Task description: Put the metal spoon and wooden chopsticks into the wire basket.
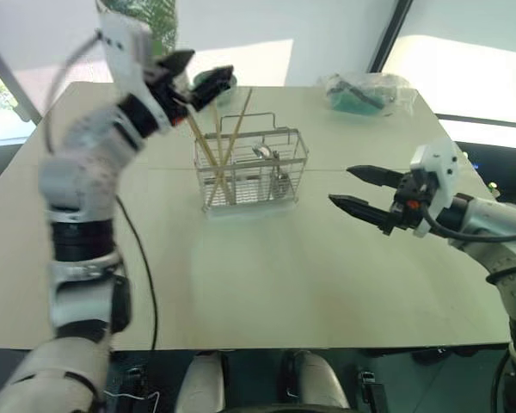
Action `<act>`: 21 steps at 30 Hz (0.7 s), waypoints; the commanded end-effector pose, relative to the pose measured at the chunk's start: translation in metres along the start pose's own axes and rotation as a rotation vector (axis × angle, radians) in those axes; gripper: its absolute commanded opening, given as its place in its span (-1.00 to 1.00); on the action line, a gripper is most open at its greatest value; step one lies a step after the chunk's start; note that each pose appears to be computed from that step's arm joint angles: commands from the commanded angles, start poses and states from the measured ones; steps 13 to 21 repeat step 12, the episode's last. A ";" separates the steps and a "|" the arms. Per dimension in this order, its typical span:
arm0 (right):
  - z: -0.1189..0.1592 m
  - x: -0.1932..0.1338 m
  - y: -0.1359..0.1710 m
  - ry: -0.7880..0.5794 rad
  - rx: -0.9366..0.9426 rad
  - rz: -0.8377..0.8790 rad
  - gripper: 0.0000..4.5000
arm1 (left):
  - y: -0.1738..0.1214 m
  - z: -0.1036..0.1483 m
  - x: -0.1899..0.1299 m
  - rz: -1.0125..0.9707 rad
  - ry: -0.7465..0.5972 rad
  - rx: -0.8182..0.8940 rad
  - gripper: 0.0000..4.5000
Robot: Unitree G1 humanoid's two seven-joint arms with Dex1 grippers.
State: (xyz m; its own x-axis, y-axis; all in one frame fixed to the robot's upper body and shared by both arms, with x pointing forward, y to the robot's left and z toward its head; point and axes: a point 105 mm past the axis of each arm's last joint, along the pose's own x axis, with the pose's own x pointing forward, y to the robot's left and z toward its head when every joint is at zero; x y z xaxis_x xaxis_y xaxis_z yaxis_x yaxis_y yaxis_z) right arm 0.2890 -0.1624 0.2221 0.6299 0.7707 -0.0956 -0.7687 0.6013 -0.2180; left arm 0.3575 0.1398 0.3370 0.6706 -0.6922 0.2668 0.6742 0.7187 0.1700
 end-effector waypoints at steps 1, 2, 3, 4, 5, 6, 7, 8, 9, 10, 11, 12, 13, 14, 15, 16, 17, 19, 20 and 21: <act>0.008 -0.003 -0.008 -0.009 -0.072 -0.002 0.52 | -0.005 0.011 -0.026 -0.121 0.091 0.091 0.97; 0.008 -0.003 -0.010 -0.009 -0.076 -0.001 0.52 | -0.001 0.006 -0.039 -0.136 0.150 0.124 0.97; 0.008 -0.003 -0.012 -0.009 -0.079 0.000 0.52 | 0.002 0.001 -0.050 -0.144 0.202 0.145 0.97; 0.009 -0.003 -0.015 -0.009 -0.082 0.000 0.52 | 0.005 -0.005 -0.061 -0.150 0.260 0.145 0.97; 0.008 -0.004 -0.016 -0.008 -0.085 0.002 0.52 | 0.006 -0.010 -0.071 -0.161 0.301 0.144 0.97; 0.008 -0.003 -0.017 -0.006 -0.090 0.005 0.52 | 0.005 -0.013 -0.081 -0.173 0.338 0.152 0.97; 0.008 -0.003 -0.018 -0.005 -0.094 0.009 0.52 | 0.004 -0.016 -0.089 -0.182 0.372 0.158 0.97; 0.008 -0.003 -0.018 -0.005 -0.096 0.014 0.52 | 0.003 -0.018 -0.094 -0.193 0.394 0.166 0.97; 0.009 -0.002 -0.018 -0.007 -0.098 0.018 0.52 | 0.001 -0.020 -0.100 -0.203 0.414 0.164 0.97; 0.009 -0.001 -0.018 -0.009 -0.100 0.022 0.52 | -0.001 -0.021 -0.105 -0.210 0.427 0.152 0.97; 0.010 0.000 -0.018 -0.014 -0.099 0.026 0.52 | -0.001 -0.022 -0.109 -0.204 0.433 0.143 0.97; 0.010 0.002 -0.018 -0.017 -0.099 0.028 0.52 | -0.001 -0.023 -0.111 -0.198 0.435 0.138 0.97; 0.010 0.002 -0.018 -0.017 -0.099 0.028 0.52 | -0.001 -0.023 -0.111 -0.198 0.435 0.138 0.97; 0.010 0.002 -0.018 -0.017 -0.099 0.028 0.52 | -0.001 -0.023 -0.111 -0.198 0.435 0.138 0.97; 0.010 0.002 -0.018 -0.017 -0.099 0.028 0.52 | -0.001 -0.023 -0.111 -0.198 0.435 0.138 0.97; 0.010 0.002 -0.018 -0.017 -0.099 0.028 0.52 | -0.001 -0.023 -0.111 -0.198 0.435 0.138 0.97; 0.010 0.002 -0.018 -0.017 -0.099 0.028 0.52 | -0.001 -0.023 -0.111 -0.198 0.435 0.138 0.97; 0.010 0.002 -0.018 -0.017 -0.099 0.028 0.52 | -0.001 -0.023 -0.111 -0.198 0.435 0.138 0.97; 0.010 0.002 -0.018 -0.017 -0.099 0.028 0.52 | -0.001 -0.023 -0.111 -0.198 0.435 0.138 0.97; 0.010 0.002 -0.018 -0.017 -0.099 0.028 0.52 | -0.001 -0.023 -0.111 -0.198 0.435 0.138 0.97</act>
